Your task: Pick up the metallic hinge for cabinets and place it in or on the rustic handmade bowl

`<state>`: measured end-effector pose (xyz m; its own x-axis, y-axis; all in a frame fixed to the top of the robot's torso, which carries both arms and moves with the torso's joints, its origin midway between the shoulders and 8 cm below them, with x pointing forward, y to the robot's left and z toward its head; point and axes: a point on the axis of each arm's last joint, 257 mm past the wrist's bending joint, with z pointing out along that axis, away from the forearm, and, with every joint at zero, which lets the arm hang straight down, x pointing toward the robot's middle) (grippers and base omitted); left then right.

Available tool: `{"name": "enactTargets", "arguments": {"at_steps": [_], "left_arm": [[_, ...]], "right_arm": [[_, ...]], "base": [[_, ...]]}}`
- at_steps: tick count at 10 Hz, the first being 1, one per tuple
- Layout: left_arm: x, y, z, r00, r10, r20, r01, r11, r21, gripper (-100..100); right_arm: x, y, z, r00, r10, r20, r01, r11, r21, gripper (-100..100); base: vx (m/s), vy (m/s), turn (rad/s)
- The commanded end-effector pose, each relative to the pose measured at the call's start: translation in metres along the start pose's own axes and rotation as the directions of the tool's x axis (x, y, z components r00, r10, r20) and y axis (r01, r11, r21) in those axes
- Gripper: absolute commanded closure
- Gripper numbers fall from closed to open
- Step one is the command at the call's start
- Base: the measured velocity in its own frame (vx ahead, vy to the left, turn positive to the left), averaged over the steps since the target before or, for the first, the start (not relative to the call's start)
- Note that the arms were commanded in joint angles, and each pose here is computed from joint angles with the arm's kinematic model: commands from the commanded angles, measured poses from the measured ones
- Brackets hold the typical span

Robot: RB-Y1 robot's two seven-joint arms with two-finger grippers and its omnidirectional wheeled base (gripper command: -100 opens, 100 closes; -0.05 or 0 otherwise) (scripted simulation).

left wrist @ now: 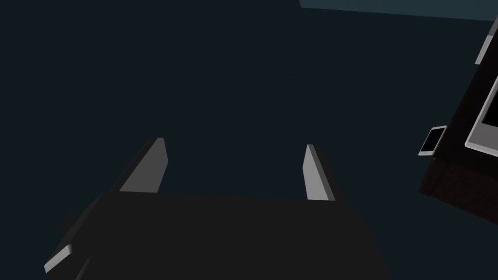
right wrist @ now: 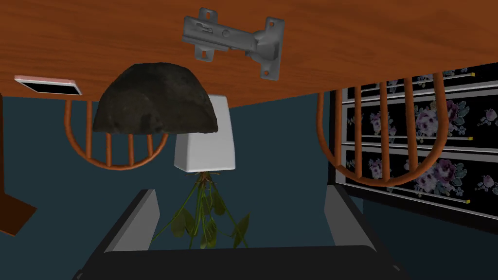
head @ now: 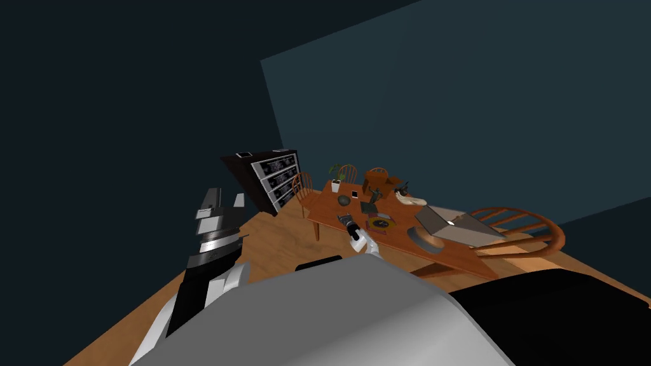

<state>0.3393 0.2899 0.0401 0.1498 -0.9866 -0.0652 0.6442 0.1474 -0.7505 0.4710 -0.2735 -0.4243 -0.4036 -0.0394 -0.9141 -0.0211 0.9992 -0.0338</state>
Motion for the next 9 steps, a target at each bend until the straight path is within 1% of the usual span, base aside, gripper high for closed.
{"name": "enactTargets", "arguments": {"at_steps": [1, 2, 4, 6, 8, 9], "left_arm": [[0.0, 0.0, 0.0, 1.0, 0.0, 0.0, 0.0, 1.0, 0.0, 0], [0.0, 0.0, 0.0, 1.0, 0.0, 0.0, 0.0, 1.0, 0.0, 0], [0.0, 0.0, 0.0, 1.0, 0.0, 0.0, 0.0, 1.0, 0.0, 0], [0.0, 0.0, 0.0, 1.0, 0.0, 0.0, 0.0, 1.0, 0.0, 0], [0.0, 0.0, 0.0, 1.0, 0.0, 0.0, 0.0, 1.0, 0.0, 0], [0.0, 0.0, 0.0, 1.0, 0.0, 0.0, 0.0, 1.0, 0.0, 0]], "right_arm": [[0.009, -0.008, 0.001, 0.998, -0.05, -0.026, 0.05, 0.999, 0.013, -100], [0.021, -0.016, 0.001, 0.993, -0.104, -0.061, 0.106, 0.994, 0.025, -100], [0.044, -0.031, 0.0, 0.971, -0.201, -0.126, 0.207, 0.977, 0.04, -100], [0.063, -0.045, -0.002, 0.942, -0.283, -0.182, 0.295, 0.955, 0.044, -100], [0.079, -0.056, -0.006, 0.911, -0.343, -0.227, 0.361, 0.932, 0.04, -100], [0.092, -0.061, -0.01, 0.887, -0.381, -0.261, 0.402, 0.915, 0.031, -100]], "base": [[0.044, -0.031, 0.049], [0.048, -0.023, 0.104], [0.056, -0.024, 0.156], [0.053, -0.022, 0.139], [0.047, -0.008, 0.098], [0.042, 0.02, 0.123]]}}
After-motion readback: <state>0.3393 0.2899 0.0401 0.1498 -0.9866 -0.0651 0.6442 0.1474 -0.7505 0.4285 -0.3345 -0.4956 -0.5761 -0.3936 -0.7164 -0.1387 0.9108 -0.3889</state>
